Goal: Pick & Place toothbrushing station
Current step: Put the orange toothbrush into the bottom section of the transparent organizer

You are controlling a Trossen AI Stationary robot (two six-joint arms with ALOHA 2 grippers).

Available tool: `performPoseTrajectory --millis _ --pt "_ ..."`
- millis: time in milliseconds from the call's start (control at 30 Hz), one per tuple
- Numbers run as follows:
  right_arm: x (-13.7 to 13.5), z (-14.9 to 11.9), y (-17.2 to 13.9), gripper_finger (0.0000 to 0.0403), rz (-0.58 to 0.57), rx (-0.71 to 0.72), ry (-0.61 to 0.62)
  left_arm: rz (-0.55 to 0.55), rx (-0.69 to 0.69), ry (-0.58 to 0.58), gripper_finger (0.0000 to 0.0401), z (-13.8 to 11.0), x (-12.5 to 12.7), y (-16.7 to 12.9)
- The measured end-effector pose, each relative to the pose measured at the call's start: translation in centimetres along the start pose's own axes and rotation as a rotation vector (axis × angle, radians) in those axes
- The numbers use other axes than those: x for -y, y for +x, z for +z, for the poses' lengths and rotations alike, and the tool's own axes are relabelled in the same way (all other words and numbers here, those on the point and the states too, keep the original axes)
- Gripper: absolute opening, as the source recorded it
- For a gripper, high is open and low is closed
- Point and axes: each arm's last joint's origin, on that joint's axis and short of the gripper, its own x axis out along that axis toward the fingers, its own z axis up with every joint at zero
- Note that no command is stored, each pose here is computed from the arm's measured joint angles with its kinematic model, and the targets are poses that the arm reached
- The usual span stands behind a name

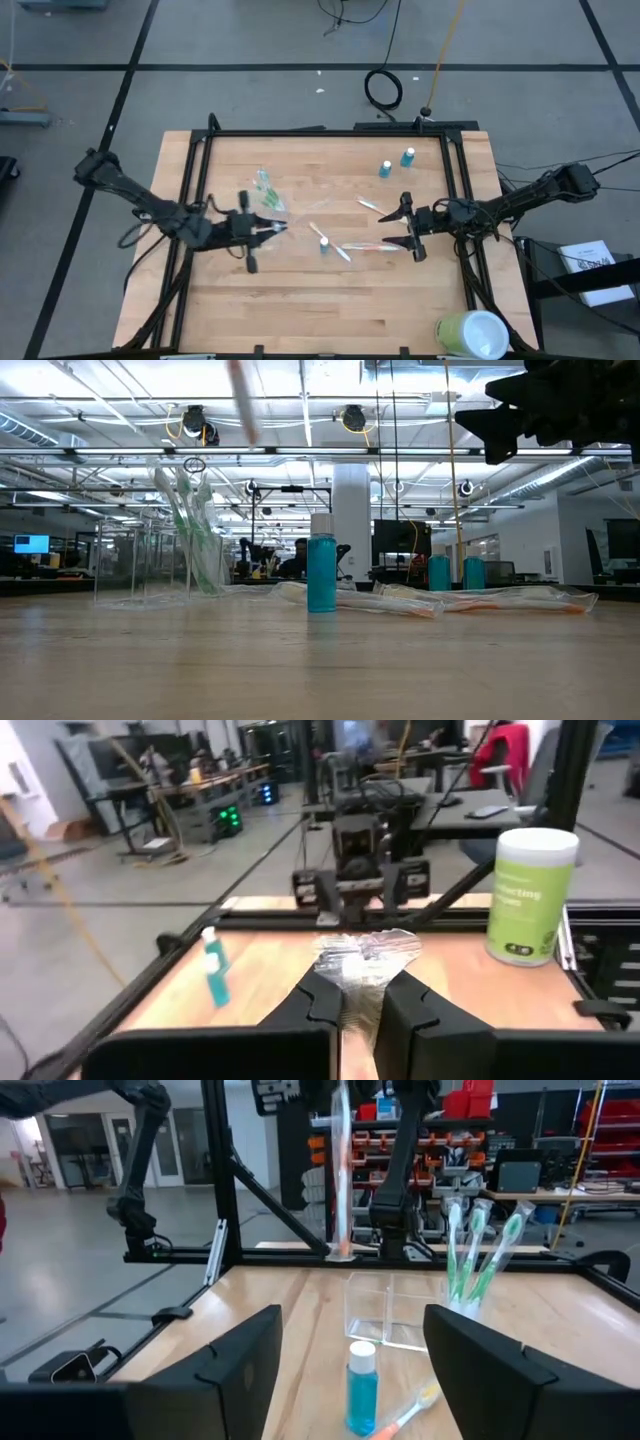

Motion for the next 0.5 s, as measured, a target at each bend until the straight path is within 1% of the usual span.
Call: performPoseTrajectory --millis 100,200,333,500 --pt "0.0 0.0 0.0 0.0235 0.0 -0.002 0.0 0.025 -0.005 -0.053 0.0024 -1.1 -0.2 -1.7" --pt "0.0 0.0 0.0 0.0235 0.0 -0.002 0.0 0.094 -0.014 -0.093 0.0033 -2.6 -0.4 -3.0" --pt "0.0 0.0 0.0 0.0235 0.0 -0.003 0.0 0.174 -0.012 -0.141 0.0033 -4.3 -0.7 -4.5" --pt "0.0 0.0 0.0 0.0235 -0.001 -0.003 0.012 0.194 -0.016 -0.192 0.002 -6.1 -1.0 -5.9"
